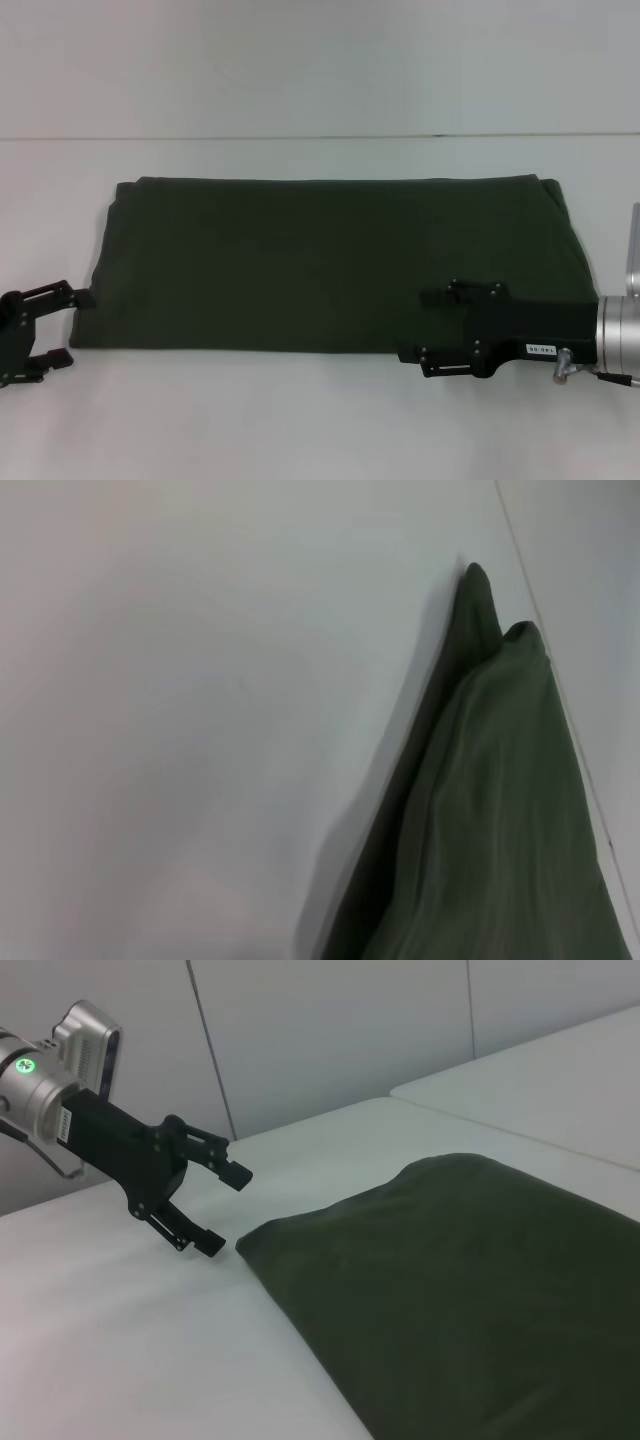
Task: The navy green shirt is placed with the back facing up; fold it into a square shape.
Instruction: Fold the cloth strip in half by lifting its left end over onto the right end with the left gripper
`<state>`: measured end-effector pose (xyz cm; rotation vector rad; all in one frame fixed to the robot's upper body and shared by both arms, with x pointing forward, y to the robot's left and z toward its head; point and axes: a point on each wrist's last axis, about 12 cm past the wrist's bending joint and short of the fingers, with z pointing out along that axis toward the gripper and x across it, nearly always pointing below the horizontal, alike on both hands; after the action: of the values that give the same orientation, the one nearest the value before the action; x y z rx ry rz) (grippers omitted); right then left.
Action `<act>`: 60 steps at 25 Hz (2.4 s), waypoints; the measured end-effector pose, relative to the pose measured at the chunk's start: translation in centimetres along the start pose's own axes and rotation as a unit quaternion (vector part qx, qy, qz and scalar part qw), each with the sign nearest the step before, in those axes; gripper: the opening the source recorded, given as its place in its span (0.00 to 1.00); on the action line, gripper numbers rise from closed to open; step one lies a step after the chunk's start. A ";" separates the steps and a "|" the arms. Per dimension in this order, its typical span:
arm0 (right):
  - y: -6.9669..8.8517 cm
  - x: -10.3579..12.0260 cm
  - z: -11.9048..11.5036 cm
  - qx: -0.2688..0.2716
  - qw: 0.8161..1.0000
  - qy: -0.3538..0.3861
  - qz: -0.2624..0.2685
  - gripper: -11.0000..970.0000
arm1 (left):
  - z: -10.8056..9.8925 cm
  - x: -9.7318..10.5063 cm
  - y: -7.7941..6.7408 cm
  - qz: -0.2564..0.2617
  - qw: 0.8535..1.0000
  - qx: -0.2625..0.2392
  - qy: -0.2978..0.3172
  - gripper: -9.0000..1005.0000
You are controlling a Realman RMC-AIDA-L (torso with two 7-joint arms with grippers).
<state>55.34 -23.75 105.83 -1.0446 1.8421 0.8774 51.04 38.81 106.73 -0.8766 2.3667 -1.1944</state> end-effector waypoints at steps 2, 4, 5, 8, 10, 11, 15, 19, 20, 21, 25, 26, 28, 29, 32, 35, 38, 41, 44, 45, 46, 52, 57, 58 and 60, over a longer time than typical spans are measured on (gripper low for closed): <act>0.0 0.0 0.0 0.000 1.000 0.000 0.000 0.96 | 0.2 0.0 0.0 -0.005 1.000 0.000 0.000 0.89; 0.0 -0.1 0.0 0.000 1.000 0.000 0.000 0.96 | 0.4 -0.1 0.0 -0.007 1.000 -0.002 -0.003 0.89; 0.0 -0.1 0.0 0.000 1.000 0.000 -0.001 0.96 | 0.4 -0.1 0.0 -0.007 1.000 -0.003 -0.004 0.89; 0.0 -0.1 0.0 0.000 1.000 0.000 -0.001 0.96 | 0.4 -0.2 0.1 -0.008 1.000 -0.005 -0.007 0.88; 0.0 -0.1 0.0 0.000 1.000 0.000 -0.001 0.96 | 0.4 -0.2 0.1 -0.008 1.000 -0.006 -0.008 0.87; 0.0 -0.1 0.0 0.000 1.000 0.000 -0.001 0.96 | 0.4 -0.2 0.1 -0.008 1.000 -0.007 -0.009 0.87; -0.1 -0.1 0.0 0.000 1.000 0.000 0.000 0.96 | 0.5 -0.2 0.2 -0.010 1.000 -0.008 -0.011 0.86; -0.1 -0.1 0.0 0.000 1.000 0.000 0.000 0.96 | 0.7 -0.3 0.2 -0.013 1.000 -0.009 -0.013 0.85; -0.1 -0.1 0.0 0.000 1.000 0.000 0.000 0.96 | 0.7 -0.3 0.2 -0.013 1.000 -0.010 -0.014 0.85; -0.1 -0.1 0.0 0.000 1.000 0.000 0.000 0.96 | 0.8 -0.3 0.2 -0.014 1.000 -0.011 -0.016 0.85; 0.0 -0.1 0.0 -0.001 1.000 -0.001 0.001 0.96 | 1.1 -0.4 0.1 -0.014 1.000 -0.010 -0.015 0.84; 0.0 -0.1 0.0 -0.002 1.000 -0.001 0.001 0.96 | 1.2 -0.4 0.0 -0.014 1.000 -0.010 -0.016 0.83; 0.0 -0.1 0.0 -0.002 1.000 -0.001 0.001 0.96 | 1.5 -0.5 -0.1 -0.014 1.000 -0.010 -0.016 0.83; 0.0 -0.1 0.0 -0.002 1.000 -0.001 0.002 0.96 | 1.7 -0.5 -0.2 -0.014 1.000 -0.009 -0.015 0.83; 0.0 -0.1 0.0 -0.002 1.000 -0.002 0.002 0.96 | 2.0 -0.6 -0.5 -0.014 1.000 -0.005 -0.013 0.82; 0.1 -0.1 0.1 -0.003 1.000 -0.002 0.003 0.96 | 2.6 -0.7 -1.0 -0.011 1.000 -0.004 -0.010 0.81; 0.1 -0.1 0.1 -0.004 1.000 -0.003 0.003 0.96 | 3.2 -0.8 -1.5 -0.007 1.000 -0.004 -0.007 0.80; 0.1 -0.1 0.1 -0.004 1.000 -0.004 0.003 0.96 | 3.4 -1.0 -1.7 -0.004 1.000 -0.003 -0.008 0.80; 0.1 -0.2 0.1 -0.004 1.000 -0.007 0.004 0.96 | 3.3 -1.2 -1.9 0.001 1.000 -0.002 -0.011 0.79; 0.1 -0.2 0.1 -0.005 1.000 -0.008 0.004 0.96 | 3.2 -1.4 -2.0 0.011 1.000 -0.003 -0.016 0.79; 0.1 -0.2 0.1 -0.005 1.000 -0.009 0.004 0.96 | 3.2 -1.5 -2.1 0.018 1.000 -0.005 -0.019 0.78; 0.1 -0.4 0.0 -0.005 1.000 -0.012 0.004 0.96 | 4.5 -1.3 -3.1 0.076 0.996 -0.038 0.013 0.77; 0.1 -0.4 0.0 -0.006 1.000 -0.017 0.005 0.96 | 5.1 -1.2 -3.8 0.088 0.995 -0.038 0.021 0.68; 0.1 -0.4 -0.1 -0.006 1.000 -0.017 0.006 0.96 | 5.0 -1.2 -3.8 0.088 0.995 -0.038 0.020 0.66; 0.2 -0.3 -0.1 -0.006 1.000 -0.017 0.007 0.96 | 5.0 -1.3 -3.8 0.088 0.995 -0.037 0.018 0.62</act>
<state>55.27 -23.69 106.21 -1.0199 1.8191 0.9096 56.14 34.99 106.90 -0.6582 2.4718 -1.0692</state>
